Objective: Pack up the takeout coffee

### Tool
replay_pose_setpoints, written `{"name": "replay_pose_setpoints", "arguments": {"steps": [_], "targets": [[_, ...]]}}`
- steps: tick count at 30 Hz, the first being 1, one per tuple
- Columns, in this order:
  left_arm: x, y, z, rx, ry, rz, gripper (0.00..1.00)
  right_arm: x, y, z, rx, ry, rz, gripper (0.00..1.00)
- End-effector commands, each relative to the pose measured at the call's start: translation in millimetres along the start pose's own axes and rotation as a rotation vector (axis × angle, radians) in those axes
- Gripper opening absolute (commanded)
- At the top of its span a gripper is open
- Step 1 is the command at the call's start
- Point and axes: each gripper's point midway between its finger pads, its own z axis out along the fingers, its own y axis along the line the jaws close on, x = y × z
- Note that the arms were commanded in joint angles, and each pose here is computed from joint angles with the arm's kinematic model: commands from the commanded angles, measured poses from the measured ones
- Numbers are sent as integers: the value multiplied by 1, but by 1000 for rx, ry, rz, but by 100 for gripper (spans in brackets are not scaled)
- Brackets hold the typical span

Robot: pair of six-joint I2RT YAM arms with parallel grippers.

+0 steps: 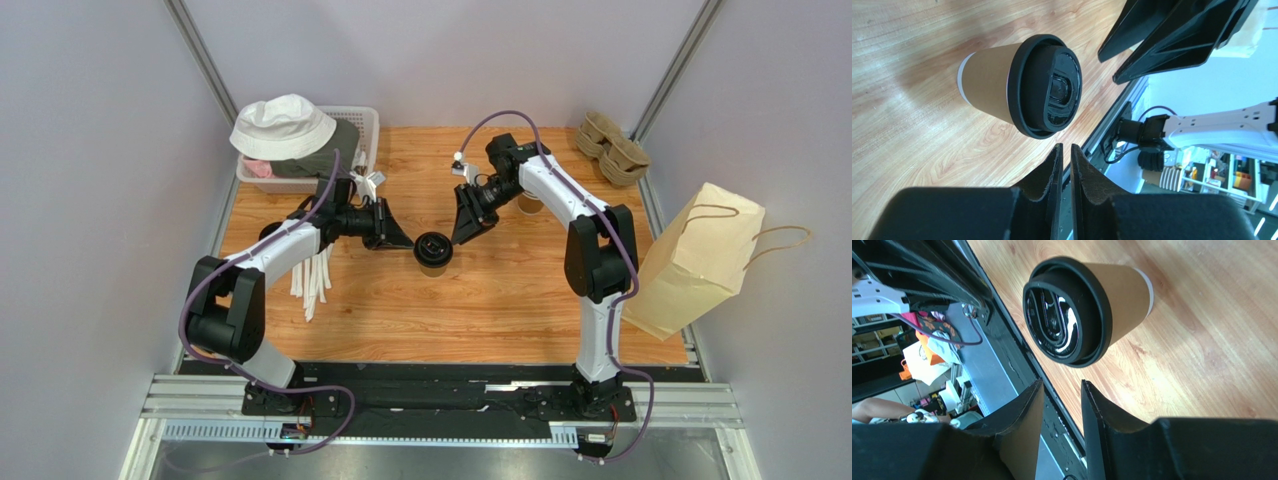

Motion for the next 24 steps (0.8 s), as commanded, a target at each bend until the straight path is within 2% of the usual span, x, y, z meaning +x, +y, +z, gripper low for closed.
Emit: {"name": "replay_pose_setpoints", "arguments": {"steps": [1,11,24], "targets": [[2,5,2,-14,8,47,18,-24,17,-6,-22,-94,-27,37],[-6,10,19,30,24,20,14,-26,35,14,-102,-82,13,31],[-10,10,27,68,30,-16,10,-12,7,39,-34,-21,34,21]]}}
